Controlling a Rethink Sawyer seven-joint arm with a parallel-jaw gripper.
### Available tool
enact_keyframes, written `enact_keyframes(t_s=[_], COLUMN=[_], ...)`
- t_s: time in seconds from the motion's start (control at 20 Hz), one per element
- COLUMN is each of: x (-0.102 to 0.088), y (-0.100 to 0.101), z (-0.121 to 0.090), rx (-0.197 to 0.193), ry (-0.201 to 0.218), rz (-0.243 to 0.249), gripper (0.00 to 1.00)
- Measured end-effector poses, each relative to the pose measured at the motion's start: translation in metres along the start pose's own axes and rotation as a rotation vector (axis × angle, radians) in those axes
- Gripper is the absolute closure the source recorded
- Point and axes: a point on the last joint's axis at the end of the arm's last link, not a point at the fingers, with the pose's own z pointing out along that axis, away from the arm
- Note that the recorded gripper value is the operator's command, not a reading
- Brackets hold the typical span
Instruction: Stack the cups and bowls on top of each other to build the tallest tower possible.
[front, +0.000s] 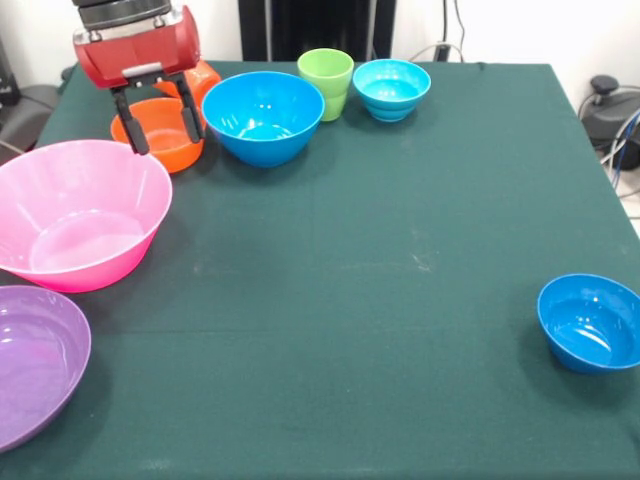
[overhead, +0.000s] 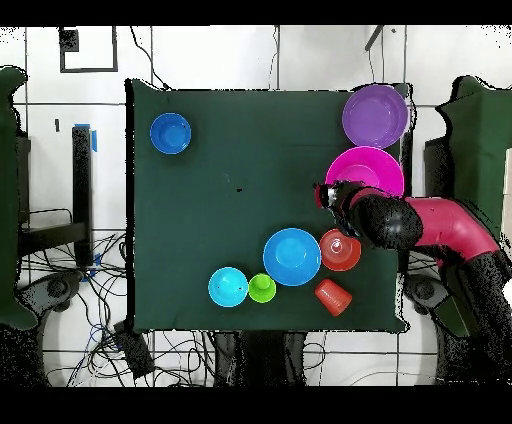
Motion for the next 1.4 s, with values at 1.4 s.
enact_keyframes(t_s=[1.4], x=[-0.043], y=[-0.016], z=[-0.031], rx=[0.282], ry=[-0.075], rz=[-0.273], gripper=[0.00])
